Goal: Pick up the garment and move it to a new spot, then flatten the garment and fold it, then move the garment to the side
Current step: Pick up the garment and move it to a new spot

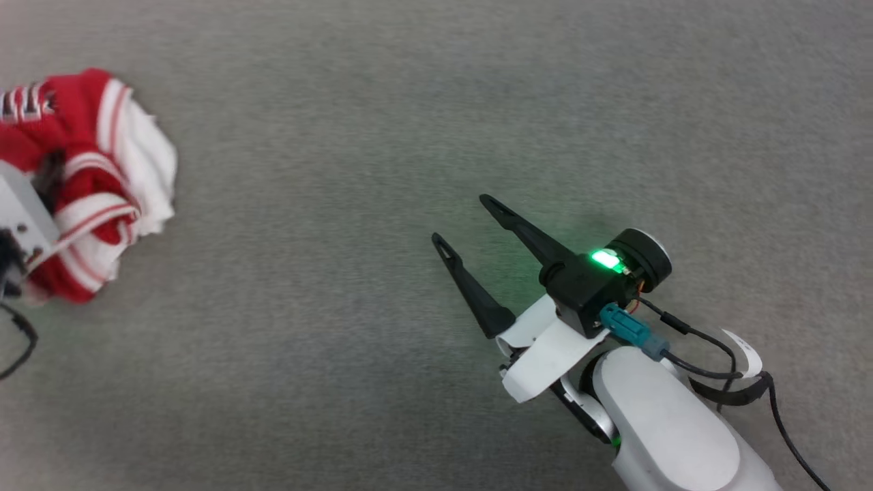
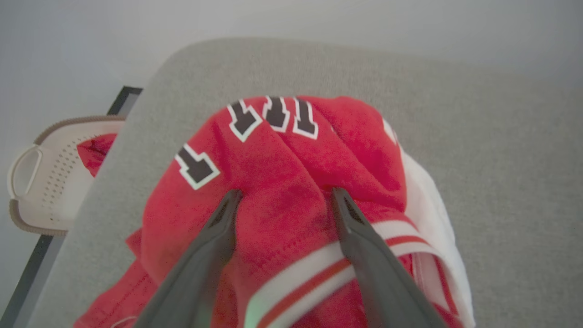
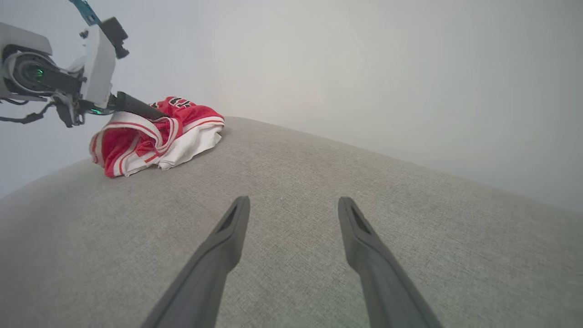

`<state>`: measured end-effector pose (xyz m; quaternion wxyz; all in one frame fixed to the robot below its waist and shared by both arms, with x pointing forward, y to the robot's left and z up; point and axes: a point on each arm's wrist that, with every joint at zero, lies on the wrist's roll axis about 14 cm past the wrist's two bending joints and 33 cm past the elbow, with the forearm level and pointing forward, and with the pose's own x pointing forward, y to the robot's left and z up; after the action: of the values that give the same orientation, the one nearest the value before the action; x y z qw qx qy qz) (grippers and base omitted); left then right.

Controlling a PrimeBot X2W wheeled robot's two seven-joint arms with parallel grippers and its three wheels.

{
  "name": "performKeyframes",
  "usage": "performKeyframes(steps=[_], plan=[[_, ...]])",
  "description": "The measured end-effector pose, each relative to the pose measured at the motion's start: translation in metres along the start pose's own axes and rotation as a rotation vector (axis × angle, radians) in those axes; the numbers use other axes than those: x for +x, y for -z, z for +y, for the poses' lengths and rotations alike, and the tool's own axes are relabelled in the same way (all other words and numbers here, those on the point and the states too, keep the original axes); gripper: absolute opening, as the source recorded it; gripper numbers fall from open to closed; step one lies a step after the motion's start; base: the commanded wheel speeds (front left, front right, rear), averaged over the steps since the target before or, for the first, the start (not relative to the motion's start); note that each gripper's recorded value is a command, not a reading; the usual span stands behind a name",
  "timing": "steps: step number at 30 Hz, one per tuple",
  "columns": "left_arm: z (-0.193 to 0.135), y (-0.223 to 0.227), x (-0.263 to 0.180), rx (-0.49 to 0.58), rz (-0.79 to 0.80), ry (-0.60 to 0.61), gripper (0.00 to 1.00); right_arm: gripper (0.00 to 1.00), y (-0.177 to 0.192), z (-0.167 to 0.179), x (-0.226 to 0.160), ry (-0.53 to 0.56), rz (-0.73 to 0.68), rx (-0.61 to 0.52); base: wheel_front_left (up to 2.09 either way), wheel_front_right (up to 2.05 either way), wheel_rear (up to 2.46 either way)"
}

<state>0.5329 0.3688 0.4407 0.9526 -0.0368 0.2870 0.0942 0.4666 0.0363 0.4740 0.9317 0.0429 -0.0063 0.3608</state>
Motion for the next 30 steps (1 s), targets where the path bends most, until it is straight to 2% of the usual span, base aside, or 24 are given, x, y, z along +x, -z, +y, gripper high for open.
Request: performKeyframes(steps=[6,12,13,14,15,23,30], plan=[[-0.015,0.037,0.016,-0.048,0.204,0.052,1.00,1.00,-0.005,-0.011,-0.007,0.027,-0.004,-0.017,0.00,0.00,0.00],[-0.025,0.050,0.030,-0.043,0.274,0.087,1.00,1.00,-0.006,-0.018,-0.010,0.044,0.000,-0.028,0.00,0.00,0.00],[-0.026,0.052,0.031,-0.040,0.276,0.090,0.49,1.00,-0.005,-0.019,-0.010,0.046,0.003,-0.029,0.00,0.00,0.00],[-0.027,0.052,0.033,-0.036,0.274,0.094,0.27,1.00,-0.005,-0.019,-0.011,0.048,0.004,-0.029,0.00,0.00,0.00],[-0.027,0.052,0.034,-0.035,0.265,0.096,0.00,1.00,-0.004,-0.020,-0.011,0.050,0.009,-0.029,0.00,0.00,0.00],[-0.028,0.039,0.028,-0.011,0.164,0.100,0.00,1.00,-0.016,-0.018,-0.010,0.049,-0.012,-0.047,0.00,0.00,0.00],[-0.038,0.006,0.015,0.001,0.037,0.137,0.00,1.00,-0.026,-0.022,-0.013,0.074,-0.036,-0.037,0.00,0.00,0.00]])
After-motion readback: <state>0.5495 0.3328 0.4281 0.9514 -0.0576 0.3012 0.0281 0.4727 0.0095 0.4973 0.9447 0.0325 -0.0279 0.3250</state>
